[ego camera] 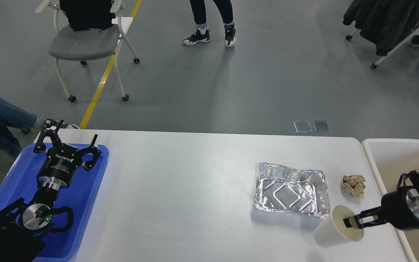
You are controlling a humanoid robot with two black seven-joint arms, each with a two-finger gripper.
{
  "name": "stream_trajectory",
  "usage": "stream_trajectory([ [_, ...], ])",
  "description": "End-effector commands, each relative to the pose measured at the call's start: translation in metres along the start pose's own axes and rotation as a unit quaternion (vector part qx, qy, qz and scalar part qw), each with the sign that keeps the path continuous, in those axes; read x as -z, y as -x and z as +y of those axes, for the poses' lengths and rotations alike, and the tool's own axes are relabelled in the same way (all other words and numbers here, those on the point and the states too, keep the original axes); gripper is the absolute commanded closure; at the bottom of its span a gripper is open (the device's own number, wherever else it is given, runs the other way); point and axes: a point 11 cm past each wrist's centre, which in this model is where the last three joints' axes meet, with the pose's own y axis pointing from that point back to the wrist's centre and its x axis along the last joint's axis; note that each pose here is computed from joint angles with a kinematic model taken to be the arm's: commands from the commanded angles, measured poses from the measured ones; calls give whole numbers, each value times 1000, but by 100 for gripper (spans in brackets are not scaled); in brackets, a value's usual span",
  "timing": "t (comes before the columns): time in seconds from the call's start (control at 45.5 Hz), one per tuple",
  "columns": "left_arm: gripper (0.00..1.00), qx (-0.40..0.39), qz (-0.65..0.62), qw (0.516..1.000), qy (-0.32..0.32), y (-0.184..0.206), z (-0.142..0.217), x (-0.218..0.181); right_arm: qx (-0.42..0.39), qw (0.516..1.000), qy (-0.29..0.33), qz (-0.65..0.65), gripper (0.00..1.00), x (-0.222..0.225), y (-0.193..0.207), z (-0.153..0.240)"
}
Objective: Tidy desktop
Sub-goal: 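Lift the paper cup with the right gripper over the white bin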
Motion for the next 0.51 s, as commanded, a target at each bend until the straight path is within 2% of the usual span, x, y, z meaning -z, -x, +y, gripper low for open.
stream_trajectory([
  [0.0, 1, 0, 0, 1000, -1, 0, 0, 0, 16, 1000, 18, 9, 100, 16, -38, 54],
  [0.483, 1, 0, 0, 1000, -1, 0, 0, 0, -6, 999, 43, 25, 100, 69, -110, 163],
])
